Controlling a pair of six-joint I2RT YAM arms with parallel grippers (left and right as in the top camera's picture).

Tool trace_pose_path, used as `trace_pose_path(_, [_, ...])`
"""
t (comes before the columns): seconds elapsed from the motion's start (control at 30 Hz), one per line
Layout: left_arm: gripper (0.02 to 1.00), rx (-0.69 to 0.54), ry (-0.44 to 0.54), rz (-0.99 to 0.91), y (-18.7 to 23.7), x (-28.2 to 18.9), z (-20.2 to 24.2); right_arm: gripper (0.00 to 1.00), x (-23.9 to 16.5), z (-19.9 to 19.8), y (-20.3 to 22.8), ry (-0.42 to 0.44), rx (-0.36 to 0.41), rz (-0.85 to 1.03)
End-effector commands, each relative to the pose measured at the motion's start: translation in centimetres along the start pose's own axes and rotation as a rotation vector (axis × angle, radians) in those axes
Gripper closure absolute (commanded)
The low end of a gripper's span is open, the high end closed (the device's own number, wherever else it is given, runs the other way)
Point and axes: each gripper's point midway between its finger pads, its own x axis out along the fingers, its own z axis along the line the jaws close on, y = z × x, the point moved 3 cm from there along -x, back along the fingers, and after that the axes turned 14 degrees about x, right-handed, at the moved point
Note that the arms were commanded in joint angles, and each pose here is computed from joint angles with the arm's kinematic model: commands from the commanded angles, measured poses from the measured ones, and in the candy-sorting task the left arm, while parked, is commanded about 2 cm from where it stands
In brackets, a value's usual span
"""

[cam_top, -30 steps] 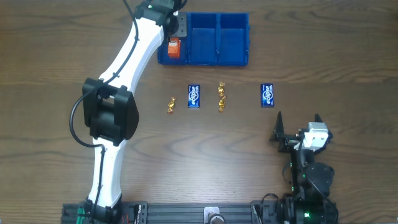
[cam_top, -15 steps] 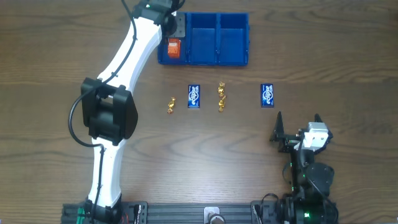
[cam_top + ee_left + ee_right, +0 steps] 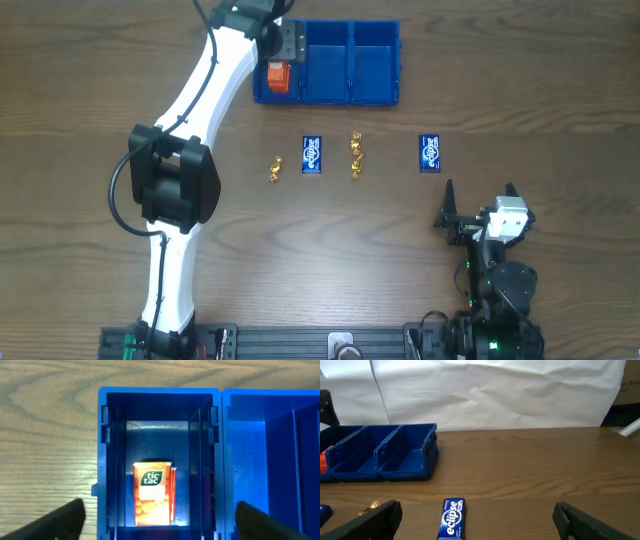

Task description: Sort Candies Into Trays

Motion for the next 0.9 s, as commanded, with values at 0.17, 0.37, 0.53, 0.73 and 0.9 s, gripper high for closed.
trace_pose_path(0.17, [0.018, -0.048, 0.010, -0.045, -1.0, -2.3, 0.2, 0.001, 0.0, -0.1, 0.0, 0.003, 0.014, 0.002])
trace_pose_path(0.37, [0.018, -0.069, 0.044, -0.288, -3.7, -9.8, 0.9, 0.003, 0.0, -0.1, 0.0, 0.003, 0.014, 0.002])
trace_pose_path(0.53, [0.018, -0.082, -0.008, -0.514, -1.8, -16.6, 3.0, 0.003, 0.0, -0.1, 0.0, 0.003, 0.014, 0.002])
trace_pose_path(0.73, [0.018, -0.051, -0.208, -0.633, 2.8, -24.7, 6.3, 0.005, 0.0, -0.1, 0.0, 0.003, 0.014, 0.002])
trace_pose_path(0.9, [0.031, -0.079, -0.275, -0.683, 6.3, -27.6, 9.2, 0.001, 0.0, -0.1, 0.0, 0.003, 0.014, 0.002])
